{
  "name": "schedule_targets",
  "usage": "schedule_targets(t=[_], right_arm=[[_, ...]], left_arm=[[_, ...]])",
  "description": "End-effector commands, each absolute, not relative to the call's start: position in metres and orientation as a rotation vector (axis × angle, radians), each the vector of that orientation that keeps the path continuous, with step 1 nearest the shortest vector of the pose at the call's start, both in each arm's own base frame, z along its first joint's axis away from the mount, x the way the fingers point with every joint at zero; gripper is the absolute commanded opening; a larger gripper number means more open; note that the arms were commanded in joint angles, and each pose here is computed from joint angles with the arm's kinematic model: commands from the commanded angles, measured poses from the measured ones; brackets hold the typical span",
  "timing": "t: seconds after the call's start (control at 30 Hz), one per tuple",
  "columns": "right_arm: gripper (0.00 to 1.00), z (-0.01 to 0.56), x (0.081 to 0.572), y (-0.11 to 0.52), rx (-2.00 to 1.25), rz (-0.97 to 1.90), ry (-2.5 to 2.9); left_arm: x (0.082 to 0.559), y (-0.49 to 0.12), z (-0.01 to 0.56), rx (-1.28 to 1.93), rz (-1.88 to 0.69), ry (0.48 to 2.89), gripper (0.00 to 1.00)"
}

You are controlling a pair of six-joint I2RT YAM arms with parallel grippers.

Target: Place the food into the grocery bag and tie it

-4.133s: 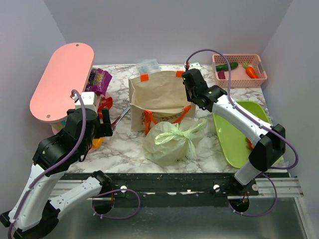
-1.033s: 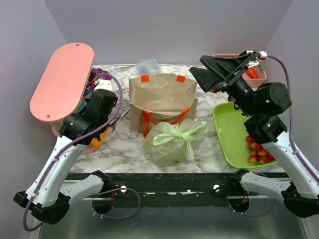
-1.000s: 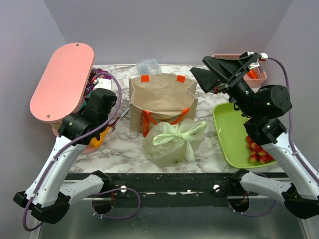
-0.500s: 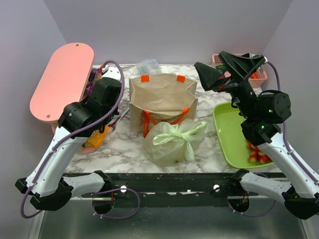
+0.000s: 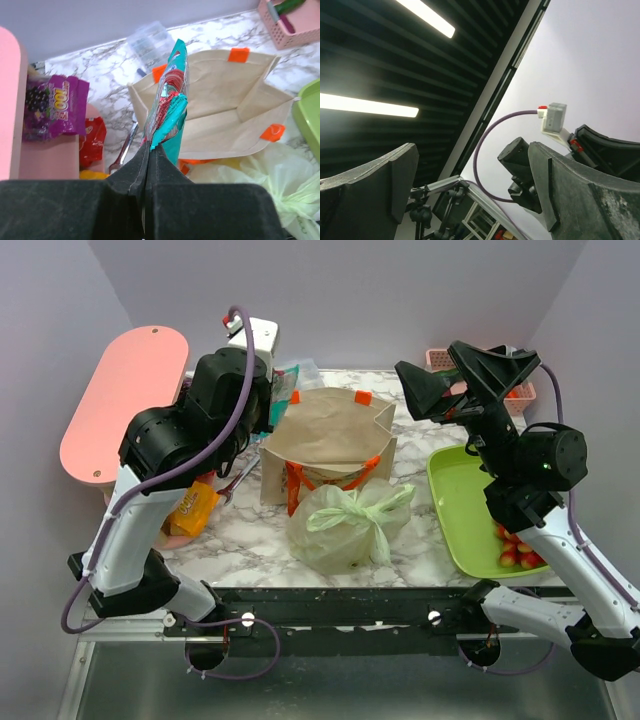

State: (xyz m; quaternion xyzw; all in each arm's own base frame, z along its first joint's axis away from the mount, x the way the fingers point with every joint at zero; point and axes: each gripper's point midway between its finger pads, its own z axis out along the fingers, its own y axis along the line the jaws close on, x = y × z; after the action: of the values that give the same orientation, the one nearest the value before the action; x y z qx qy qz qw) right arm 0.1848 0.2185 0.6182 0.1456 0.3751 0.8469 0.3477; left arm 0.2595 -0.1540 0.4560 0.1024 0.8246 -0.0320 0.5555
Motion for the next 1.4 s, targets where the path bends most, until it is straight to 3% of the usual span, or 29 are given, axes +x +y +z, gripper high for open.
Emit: schedule_targets(t=[0.0, 0.33, 0.8, 1.23, 1.37], right_arm=[[1.00, 0.617, 0.185, 0.215, 0.394, 2.172, 0.967], [1.00, 0.567, 0.211, 0.225, 0.451, 1.927, 1.177], [1.00, 0.445, 0.255, 0.214, 0.201, 0.978, 1.831], [1.00, 0.411, 0.255, 0.205, 0.194, 0.874, 1.908], [1.00, 0.396, 0.262, 0.198, 0.185, 0.766, 1.968]], left_arm=[[0.261, -0.168, 0.483, 0.263, -0.126, 1.866, 0.00], [0.288, -0.210, 0.470, 0.325, -0.158, 1.843, 0.00], [0.328, -0.227, 0.387, 0.388, 0.008, 1.990, 0.00], [0.338, -0.190, 0.337, 0.295, 0.214, 2.133, 0.00], [0.336, -0.181, 0.326, 0.259, 0.232, 2.187, 0.48]])
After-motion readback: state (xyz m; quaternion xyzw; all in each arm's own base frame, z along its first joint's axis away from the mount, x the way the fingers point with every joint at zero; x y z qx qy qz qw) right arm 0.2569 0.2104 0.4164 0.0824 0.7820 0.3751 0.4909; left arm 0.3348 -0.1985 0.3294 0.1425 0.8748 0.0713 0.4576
